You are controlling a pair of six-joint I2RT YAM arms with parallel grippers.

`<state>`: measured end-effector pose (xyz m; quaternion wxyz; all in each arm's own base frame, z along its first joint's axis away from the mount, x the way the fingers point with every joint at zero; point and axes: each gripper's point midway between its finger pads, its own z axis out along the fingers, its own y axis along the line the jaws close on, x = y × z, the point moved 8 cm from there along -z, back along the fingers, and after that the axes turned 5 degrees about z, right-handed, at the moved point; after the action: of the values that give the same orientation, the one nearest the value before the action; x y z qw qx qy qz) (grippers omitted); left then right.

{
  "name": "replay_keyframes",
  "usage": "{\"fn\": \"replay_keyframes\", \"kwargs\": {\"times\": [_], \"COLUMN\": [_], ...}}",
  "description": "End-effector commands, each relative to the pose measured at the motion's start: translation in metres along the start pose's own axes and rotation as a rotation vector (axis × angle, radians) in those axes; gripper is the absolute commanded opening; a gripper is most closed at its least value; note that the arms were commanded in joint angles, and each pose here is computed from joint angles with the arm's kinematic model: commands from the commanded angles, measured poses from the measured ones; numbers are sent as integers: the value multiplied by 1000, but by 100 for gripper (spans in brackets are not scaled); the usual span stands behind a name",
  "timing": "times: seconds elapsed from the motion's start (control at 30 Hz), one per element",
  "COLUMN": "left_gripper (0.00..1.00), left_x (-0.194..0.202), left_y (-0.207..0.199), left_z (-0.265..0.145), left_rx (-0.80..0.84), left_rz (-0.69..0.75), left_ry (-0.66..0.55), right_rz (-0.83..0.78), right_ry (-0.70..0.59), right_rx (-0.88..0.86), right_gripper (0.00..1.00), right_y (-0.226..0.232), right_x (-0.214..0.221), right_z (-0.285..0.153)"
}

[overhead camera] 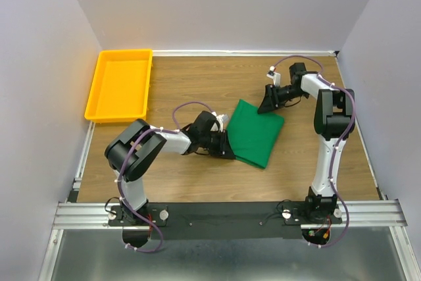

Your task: Fold and stack the t-shirts

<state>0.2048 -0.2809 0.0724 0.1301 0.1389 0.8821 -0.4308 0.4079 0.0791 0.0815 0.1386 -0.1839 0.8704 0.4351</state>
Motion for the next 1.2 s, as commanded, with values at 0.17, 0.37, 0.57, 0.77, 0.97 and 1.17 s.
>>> {"fn": "replay_keyframes", "kwargs": {"times": [0.17, 0.37, 0.57, 0.77, 0.97, 1.17], "left_gripper": [25, 29, 34, 34, 34, 34], "left_x": [18, -5, -19, -20, -16, -18], "left_y": [15, -24, -41, -34, -24, -18], "left_z": [-5, -48, -99, -129, -134, -131], "left_rx": [-40, 4, -96, -114, -101, -101], "left_rz": [40, 228, 283, 251, 225, 225], "left_ry": [-7, -200, -358, -464, -489, -482], "right_rz": [74, 107, 117, 163, 251, 217], "right_ry": [81, 82, -13, -218, -422, -540], "right_rx": [12, -52, -49, 159, 619, 956], "right_gripper": [52, 22, 1, 1, 0, 0], "right_y": [-19, -16, -17, -51, -113, -131], "right_x": [17, 22, 5, -17, -12, -25], "right_z": [19, 24, -4, -75, -173, -238]}}
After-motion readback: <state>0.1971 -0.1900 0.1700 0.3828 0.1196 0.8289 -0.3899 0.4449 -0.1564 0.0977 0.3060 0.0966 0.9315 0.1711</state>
